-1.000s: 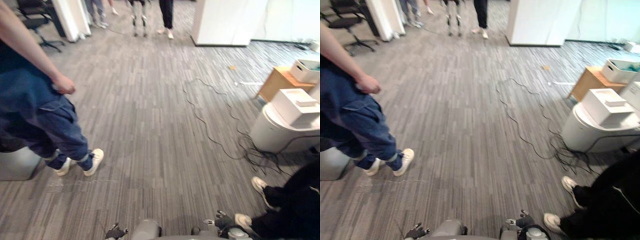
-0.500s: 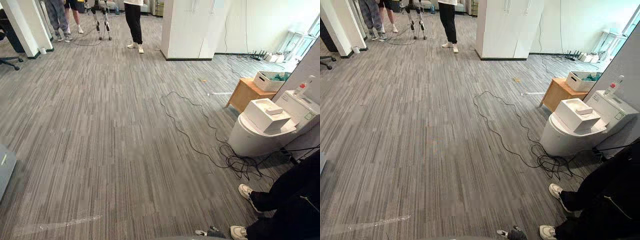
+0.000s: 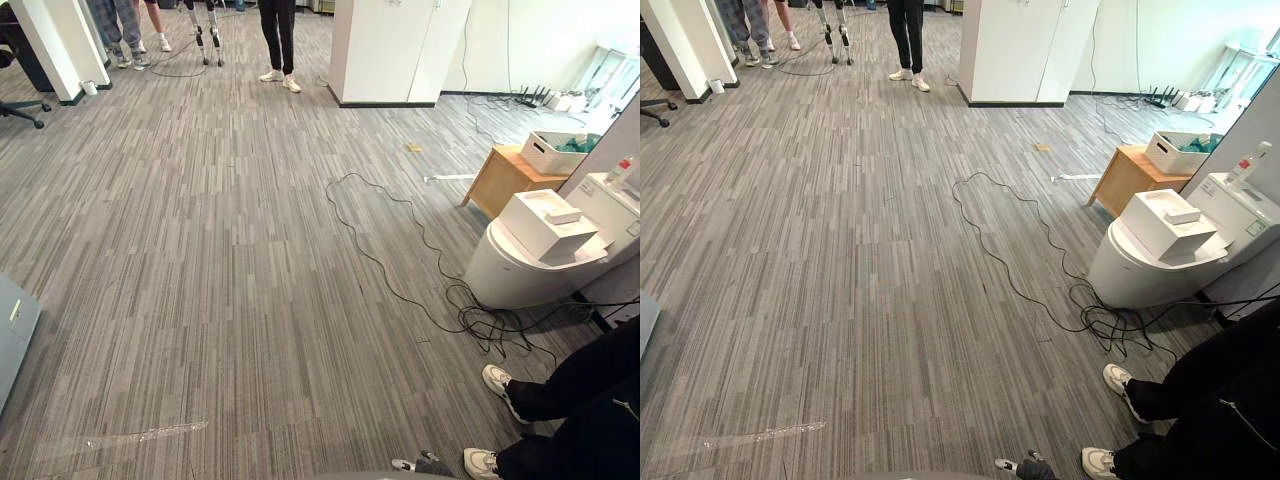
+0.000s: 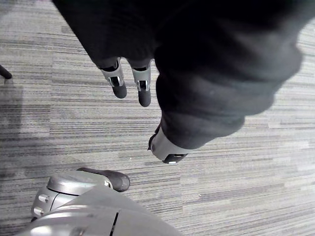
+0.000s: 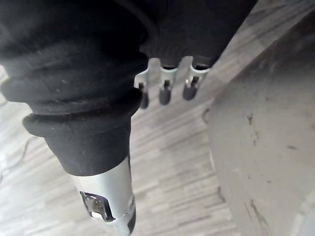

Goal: Organize washtable

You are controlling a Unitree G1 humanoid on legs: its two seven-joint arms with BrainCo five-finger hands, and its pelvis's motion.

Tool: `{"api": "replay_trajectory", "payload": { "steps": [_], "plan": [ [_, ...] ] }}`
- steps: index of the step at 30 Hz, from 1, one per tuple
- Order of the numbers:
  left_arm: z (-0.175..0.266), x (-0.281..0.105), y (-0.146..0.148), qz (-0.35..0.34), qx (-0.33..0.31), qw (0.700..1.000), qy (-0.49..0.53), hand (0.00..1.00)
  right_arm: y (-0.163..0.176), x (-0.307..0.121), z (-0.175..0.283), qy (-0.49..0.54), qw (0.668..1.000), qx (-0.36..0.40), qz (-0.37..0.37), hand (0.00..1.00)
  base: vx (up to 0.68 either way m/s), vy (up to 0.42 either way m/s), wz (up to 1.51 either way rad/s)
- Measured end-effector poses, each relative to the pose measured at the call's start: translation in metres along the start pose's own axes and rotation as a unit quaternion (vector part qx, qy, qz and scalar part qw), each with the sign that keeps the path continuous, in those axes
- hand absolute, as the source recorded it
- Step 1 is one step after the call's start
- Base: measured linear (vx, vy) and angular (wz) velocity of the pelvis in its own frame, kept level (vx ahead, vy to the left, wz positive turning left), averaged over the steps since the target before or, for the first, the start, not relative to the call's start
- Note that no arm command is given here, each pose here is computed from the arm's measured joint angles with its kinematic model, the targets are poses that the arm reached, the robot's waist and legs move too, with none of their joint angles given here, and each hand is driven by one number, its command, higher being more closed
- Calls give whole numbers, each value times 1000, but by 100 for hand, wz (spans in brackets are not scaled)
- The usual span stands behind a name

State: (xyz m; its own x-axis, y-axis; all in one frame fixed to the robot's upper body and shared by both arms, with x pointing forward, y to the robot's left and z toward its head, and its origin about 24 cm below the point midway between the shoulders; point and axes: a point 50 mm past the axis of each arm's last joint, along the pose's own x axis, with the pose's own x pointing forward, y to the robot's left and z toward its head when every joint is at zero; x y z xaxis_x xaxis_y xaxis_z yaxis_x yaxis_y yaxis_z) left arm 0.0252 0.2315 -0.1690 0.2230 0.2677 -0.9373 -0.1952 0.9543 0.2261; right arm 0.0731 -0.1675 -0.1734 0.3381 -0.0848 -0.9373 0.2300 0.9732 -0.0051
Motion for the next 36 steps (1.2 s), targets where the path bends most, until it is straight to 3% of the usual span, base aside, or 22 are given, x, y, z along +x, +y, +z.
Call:
{"api": "replay_trajectory", "payload": {
  "steps": [7,11,19,22,25,31,36],
  "plan": [
    [4,-1,-13,-17,-25,999,-9,0,-10,2,20,-31,999,-9,-1,0,3,-92,5],
    [9,-1,-13,-15,-128,991,-23,0,-7,3,27,-41,999,-11,1,0,77,-21,8],
    [0,-2,-10,4,-206,978,-18,0,-7,4,28,-35,999,-20,-9,0,287,258,-44],
    [17,0,-7,7,-214,976,-42,0,-1,4,27,-36,999,-21,-2,0,519,290,-8],
    [16,0,-5,8,-200,979,-40,0,-5,4,26,-35,999,5,-9,0,466,238,-13],
    [21,1,-6,-5,-61,997,-45,0,-9,3,37,-67,995,68,-16,0,427,127,7],
    [24,2,-10,-18,-3,999,-41,0,-20,1,42,-87,988,127,-34,0,604,-5,61]
  ]
}}
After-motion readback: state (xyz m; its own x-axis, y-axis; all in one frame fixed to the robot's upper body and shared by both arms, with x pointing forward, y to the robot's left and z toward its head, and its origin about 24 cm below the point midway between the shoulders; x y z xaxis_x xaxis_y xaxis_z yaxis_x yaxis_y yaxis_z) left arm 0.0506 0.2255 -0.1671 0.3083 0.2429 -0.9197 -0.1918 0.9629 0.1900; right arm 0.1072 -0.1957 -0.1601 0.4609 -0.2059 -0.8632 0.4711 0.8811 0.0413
